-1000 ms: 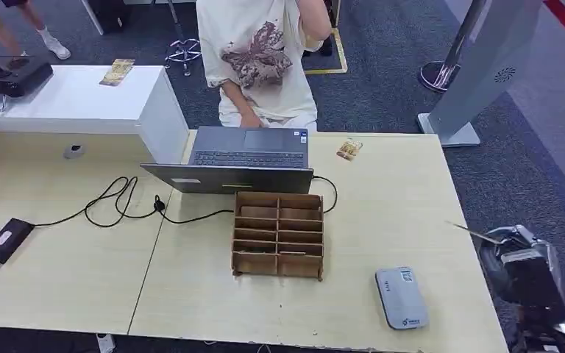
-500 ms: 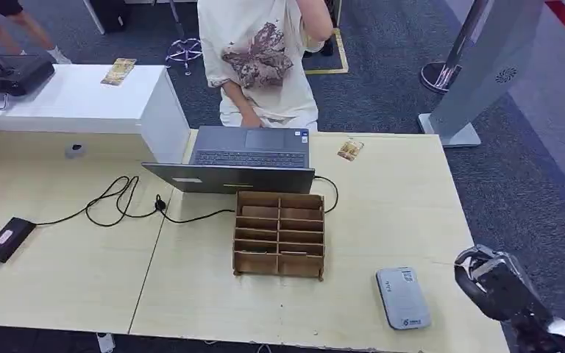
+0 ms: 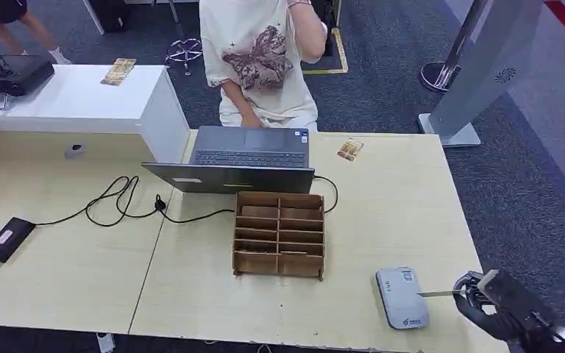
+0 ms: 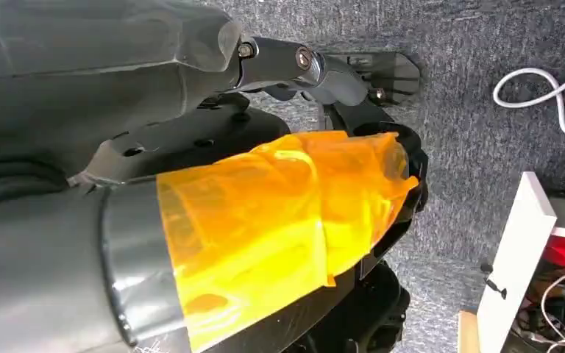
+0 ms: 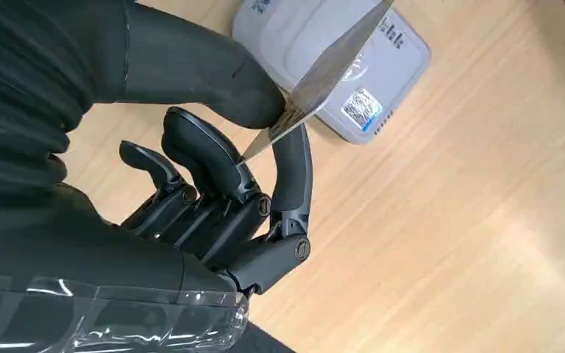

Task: Pass the card to the sensor for recognition and then transmit it.

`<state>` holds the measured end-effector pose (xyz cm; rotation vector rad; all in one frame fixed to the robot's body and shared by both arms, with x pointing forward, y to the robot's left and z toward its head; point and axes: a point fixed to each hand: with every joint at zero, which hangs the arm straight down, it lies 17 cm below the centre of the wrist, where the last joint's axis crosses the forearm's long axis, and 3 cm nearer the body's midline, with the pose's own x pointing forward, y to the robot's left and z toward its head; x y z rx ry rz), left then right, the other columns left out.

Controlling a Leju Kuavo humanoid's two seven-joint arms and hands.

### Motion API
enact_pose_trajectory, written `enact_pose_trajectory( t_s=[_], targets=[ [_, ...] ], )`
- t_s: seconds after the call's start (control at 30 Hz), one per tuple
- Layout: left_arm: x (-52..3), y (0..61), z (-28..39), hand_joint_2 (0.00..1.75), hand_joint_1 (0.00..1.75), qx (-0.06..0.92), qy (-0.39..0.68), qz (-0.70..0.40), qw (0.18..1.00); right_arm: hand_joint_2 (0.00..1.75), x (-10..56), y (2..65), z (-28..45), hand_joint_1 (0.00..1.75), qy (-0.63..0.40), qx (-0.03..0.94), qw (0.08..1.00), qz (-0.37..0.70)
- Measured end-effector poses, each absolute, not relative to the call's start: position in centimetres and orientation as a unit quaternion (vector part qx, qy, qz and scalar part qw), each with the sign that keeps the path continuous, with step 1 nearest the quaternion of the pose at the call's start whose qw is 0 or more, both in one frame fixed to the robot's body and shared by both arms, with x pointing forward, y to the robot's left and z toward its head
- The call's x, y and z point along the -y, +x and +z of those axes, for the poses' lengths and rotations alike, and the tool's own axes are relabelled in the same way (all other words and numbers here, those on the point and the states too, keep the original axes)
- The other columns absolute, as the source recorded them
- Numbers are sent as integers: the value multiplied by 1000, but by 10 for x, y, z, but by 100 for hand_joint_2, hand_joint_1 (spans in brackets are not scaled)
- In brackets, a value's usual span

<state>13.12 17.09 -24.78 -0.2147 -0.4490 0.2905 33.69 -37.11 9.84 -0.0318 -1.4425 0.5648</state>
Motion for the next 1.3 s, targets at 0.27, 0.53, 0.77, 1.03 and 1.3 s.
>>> enact_pose_trajectory(
  t_s=[0.27,0.53,0.77,1.03,1.3],
  targets=[
    [-170,131,-248,0,0,220,-107,137,960,175,374,325,71,175,22,616,747,249],
    [-168,130,-248,0,0,216,-110,127,962,175,378,322,58,175,46,581,771,259],
    [-166,130,-248,0,0,213,-112,119,963,175,377,336,64,175,68,566,777,267],
    [-166,131,-248,0,0,212,-112,117,964,175,374,351,75,175,69,581,763,276],
    [-166,131,-248,0,0,213,-111,120,963,175,339,366,75,175,61,631,726,268]
  ],
)
